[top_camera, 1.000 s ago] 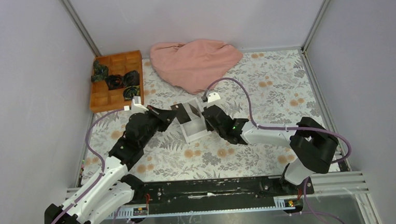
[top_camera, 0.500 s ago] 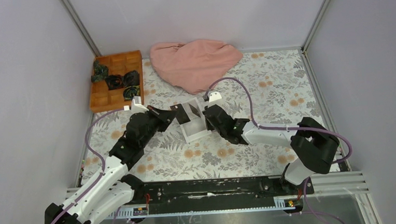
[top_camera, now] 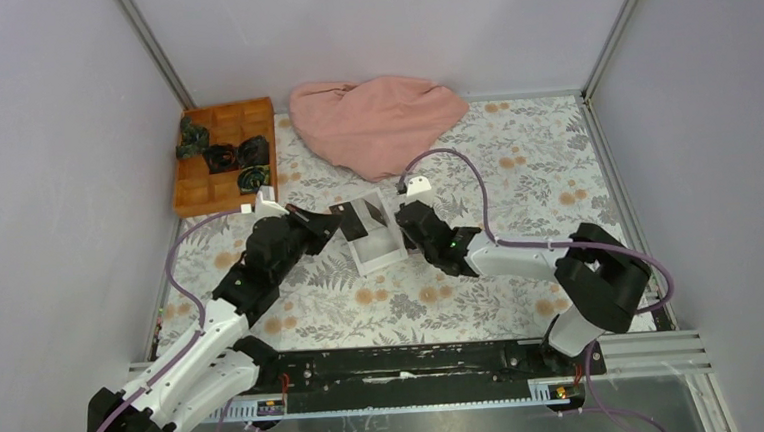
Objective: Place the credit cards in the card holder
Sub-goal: Adjust the storage box at the center of the board.
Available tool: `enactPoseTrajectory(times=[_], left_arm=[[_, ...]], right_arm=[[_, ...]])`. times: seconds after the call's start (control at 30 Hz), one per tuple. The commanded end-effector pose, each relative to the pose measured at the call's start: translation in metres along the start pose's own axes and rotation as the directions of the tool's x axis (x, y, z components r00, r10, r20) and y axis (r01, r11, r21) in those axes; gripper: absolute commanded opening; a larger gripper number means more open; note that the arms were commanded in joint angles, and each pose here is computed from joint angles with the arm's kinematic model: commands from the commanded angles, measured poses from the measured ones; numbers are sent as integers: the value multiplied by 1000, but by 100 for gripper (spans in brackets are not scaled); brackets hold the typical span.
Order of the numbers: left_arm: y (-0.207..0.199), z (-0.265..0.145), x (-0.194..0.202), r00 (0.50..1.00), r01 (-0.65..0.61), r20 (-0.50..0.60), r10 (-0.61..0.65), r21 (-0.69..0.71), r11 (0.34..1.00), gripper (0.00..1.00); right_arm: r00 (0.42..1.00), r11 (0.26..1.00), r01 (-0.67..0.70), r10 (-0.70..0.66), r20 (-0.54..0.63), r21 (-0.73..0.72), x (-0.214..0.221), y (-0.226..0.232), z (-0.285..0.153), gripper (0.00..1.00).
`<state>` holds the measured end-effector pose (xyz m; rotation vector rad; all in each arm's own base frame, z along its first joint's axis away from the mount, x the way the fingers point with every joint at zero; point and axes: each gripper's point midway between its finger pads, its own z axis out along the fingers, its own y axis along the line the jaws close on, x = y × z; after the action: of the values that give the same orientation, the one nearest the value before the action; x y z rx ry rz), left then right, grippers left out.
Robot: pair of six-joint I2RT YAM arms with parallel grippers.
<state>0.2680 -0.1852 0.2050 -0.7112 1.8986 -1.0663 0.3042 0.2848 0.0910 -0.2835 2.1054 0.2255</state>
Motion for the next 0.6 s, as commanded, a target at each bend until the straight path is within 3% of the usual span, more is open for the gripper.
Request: enactPoseTrajectory(times=[0.0,0.23,0.57], left_arm=[[-3,1,-6,999,-23,27,23,18,1000,0],[-3,-1,-9,999,-36,36,36,14,999,0],[-2,-4,-11,998,-44,46,43,4,999,0]], right_arm=[[1000,1000,-28,28,-5,-10,-4,6,12,0],[997,990,-61,55,-47,-124,2,36,18,0],[999,990,-42,37,-38,-136,-4,58,21,0]])
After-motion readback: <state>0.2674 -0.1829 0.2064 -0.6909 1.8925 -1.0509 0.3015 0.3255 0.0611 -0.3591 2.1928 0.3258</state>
